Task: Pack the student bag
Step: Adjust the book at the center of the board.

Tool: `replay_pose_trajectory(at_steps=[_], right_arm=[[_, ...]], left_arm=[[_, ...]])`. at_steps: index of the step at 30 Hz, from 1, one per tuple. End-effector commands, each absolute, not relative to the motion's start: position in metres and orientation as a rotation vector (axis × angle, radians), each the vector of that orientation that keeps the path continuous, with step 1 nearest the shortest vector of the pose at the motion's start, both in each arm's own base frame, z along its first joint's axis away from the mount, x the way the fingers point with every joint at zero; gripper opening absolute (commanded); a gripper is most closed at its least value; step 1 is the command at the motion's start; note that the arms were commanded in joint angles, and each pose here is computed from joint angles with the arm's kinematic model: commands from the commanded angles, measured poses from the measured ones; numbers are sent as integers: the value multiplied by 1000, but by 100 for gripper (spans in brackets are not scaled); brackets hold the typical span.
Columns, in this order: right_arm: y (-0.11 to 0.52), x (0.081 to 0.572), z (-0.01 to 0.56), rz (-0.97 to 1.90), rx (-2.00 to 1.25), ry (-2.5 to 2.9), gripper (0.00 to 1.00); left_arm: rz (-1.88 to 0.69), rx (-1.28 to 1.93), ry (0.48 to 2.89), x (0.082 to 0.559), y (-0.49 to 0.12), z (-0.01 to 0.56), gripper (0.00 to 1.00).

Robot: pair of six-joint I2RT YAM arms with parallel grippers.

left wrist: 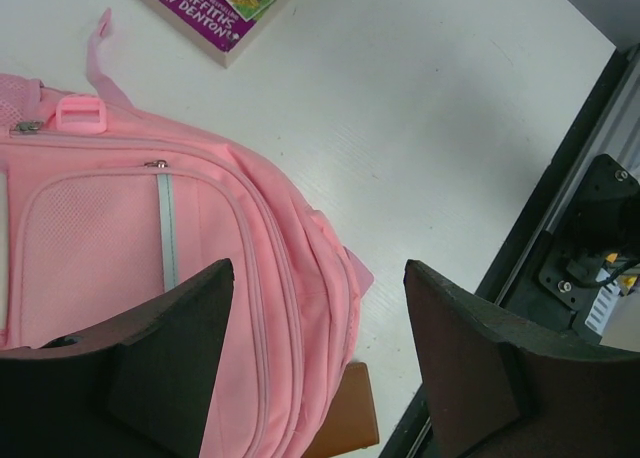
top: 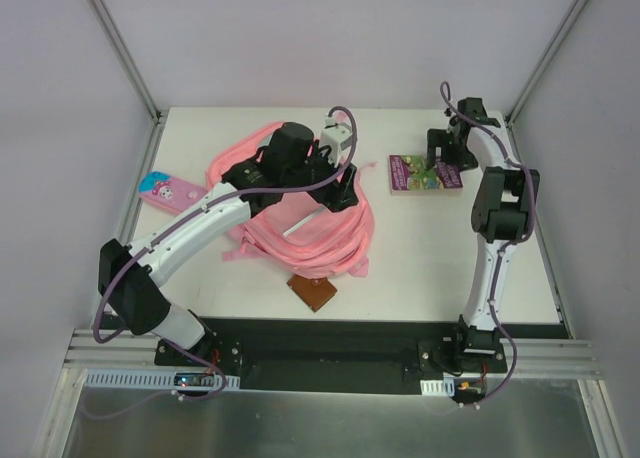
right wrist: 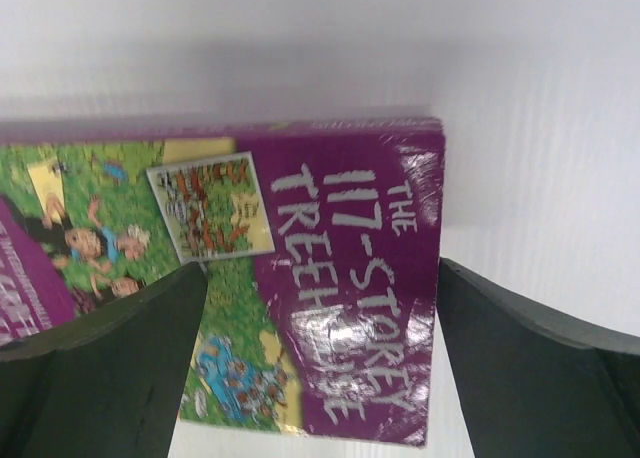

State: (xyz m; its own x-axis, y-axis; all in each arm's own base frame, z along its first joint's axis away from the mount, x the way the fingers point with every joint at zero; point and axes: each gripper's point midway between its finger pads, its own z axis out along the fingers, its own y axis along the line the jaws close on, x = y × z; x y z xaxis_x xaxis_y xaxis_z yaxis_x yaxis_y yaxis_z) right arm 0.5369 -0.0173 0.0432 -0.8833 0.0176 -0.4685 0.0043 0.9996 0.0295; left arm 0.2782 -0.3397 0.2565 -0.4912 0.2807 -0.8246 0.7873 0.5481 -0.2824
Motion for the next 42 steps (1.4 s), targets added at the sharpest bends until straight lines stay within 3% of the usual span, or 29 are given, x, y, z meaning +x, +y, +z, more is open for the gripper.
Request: replay_pose_trajectory(at_steps=[1, 7, 13, 18, 22, 31, 42], right_arm=[[-16, 444, 22, -57, -108, 2907, 96], [-9, 383, 28, -49, -150, 2954, 96], [-9, 361, 49, -111, -134, 2903, 96], [-9, 402, 126, -120, 69, 2614, 96], [2, 444, 151, -53, 130, 2507, 96], [43, 523, 99, -69, 84, 2637, 96], [66, 539, 74, -9, 71, 2630, 96]], left_arm=[[-901, 875, 1942, 270, -340, 283, 68], [-889, 889, 1918, 270, -338, 288, 68], [-899, 916, 1899, 271, -343, 291, 68], [-900, 901, 1902, 269, -340, 293, 68], [-901, 890, 1908, 268, -339, 293, 68], [-880, 861, 1901, 265, -330, 297, 69], [-859, 840, 1896, 263, -323, 300, 69]])
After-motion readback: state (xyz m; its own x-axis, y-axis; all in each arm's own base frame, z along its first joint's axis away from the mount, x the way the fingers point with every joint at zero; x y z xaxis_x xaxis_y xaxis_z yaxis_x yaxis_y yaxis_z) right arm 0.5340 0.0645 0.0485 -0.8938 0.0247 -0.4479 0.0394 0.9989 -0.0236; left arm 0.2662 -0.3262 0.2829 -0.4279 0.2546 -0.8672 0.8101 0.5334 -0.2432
